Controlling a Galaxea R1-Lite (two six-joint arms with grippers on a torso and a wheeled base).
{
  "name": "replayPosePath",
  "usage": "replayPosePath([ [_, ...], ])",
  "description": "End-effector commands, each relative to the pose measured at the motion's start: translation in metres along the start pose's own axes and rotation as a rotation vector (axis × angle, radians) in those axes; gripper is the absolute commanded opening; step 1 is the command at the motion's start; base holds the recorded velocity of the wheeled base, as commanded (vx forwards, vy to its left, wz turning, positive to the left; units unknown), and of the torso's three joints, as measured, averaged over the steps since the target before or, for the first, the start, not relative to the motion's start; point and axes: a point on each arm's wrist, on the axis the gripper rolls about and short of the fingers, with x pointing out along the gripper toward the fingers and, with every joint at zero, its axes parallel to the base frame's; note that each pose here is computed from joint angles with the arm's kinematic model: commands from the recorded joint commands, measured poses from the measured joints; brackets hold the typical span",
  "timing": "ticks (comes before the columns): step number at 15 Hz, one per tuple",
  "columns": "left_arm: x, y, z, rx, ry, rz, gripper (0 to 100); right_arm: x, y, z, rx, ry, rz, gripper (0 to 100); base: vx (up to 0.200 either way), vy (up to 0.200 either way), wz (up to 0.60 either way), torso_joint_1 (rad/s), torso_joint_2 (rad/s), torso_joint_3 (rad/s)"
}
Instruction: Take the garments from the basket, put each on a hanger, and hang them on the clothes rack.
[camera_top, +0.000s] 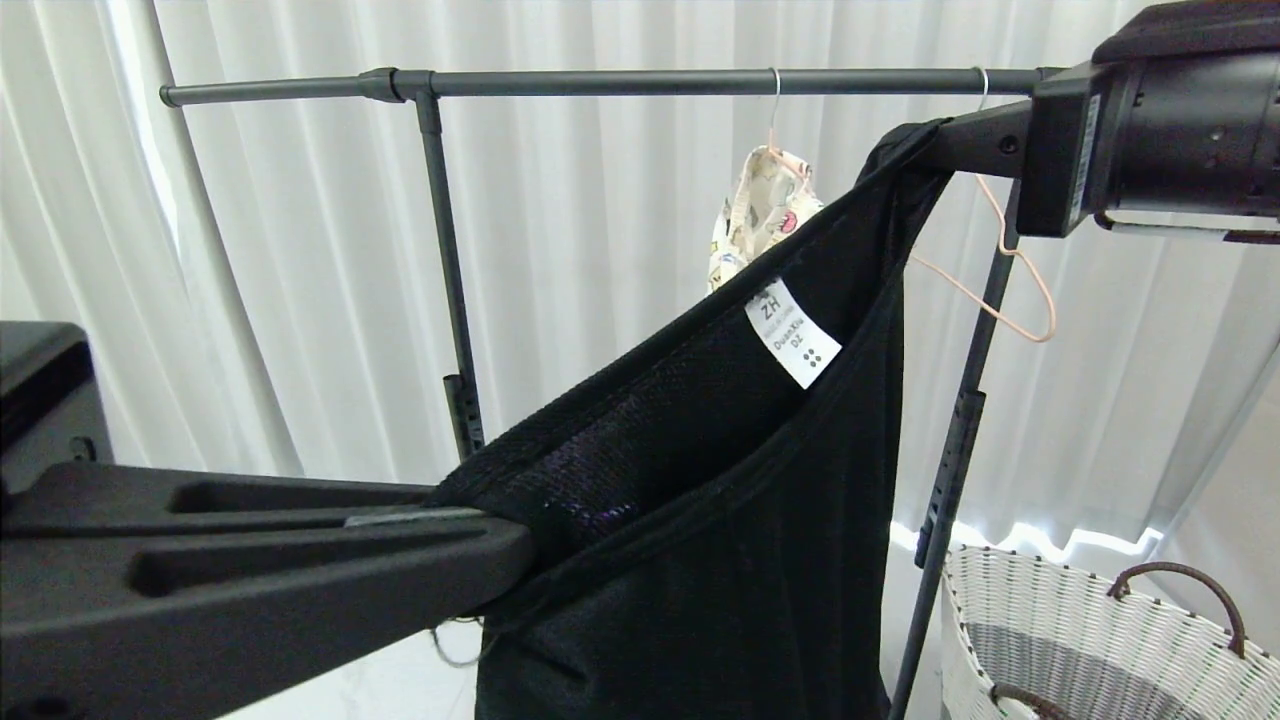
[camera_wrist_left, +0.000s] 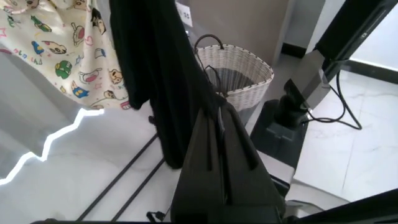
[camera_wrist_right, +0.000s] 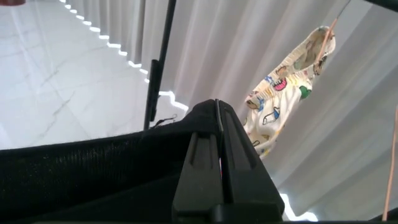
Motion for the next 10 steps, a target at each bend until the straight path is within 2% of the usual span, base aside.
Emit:
replayPosePath([
  [1, 0.000, 0.000, -0.001, 0.003, 0.003, 0.004, 0, 0.002, -0.001, -0.001, 0.001, 0.009, -0.003, 0, 0.000, 0.000, 0.00, 0.000, 0.00, 0.000],
  [2, 0.001, 0.001, -0.002, 0.005, 0.009, 0.021, 0, 0.001, -0.001, -0.002, 0.000, 0.012, -0.006, 0, 0.000, 0.000, 0.00, 0.000, 0.00, 0.000],
  [4, 0.020, 0.022, -0.008, 0.076, 0.072, 0.320, 0, -0.028, -0.003, -0.001, -0.002, 0.066, -0.028, 0, 0.000, 0.000, 0.00, 0.000, 0.00, 0.000],
  [5, 0.027, 0.031, -0.006, 0.090, 0.087, 0.424, 0, -0.045, -0.002, -0.002, -0.007, 0.100, -0.018, 0, 0.000, 0.000, 0.00, 0.000, 0.00, 0.000],
  [6, 0.030, 0.034, -0.002, 0.089, 0.081, 0.447, 0, -0.053, 0.000, -0.003, -0.009, 0.119, -0.005, 0, 0.000, 0.000, 0.00, 0.000, 0.00, 0.000],
  [7, 0.039, 0.038, 0.010, 0.075, 0.034, 0.465, 0, -0.068, 0.007, -0.005, -0.044, 0.154, 0.061, 0, 0.000, 0.000, 0.00, 0.000, 0.00, 0.000],
  [9, 0.053, 0.045, 0.023, 0.065, -0.034, 0.492, 0, -0.070, 0.013, -0.007, -0.072, 0.174, 0.095, 0, 0.000, 0.000, 0.00, 0.000, 0.00, 0.000],
  [10, 0.054, 0.045, 0.025, 0.065, -0.047, 0.496, 0, -0.067, 0.013, -0.008, -0.074, 0.180, 0.093, 0, 0.000, 0.000, 0.00, 0.000, 0.00, 0.000],
])
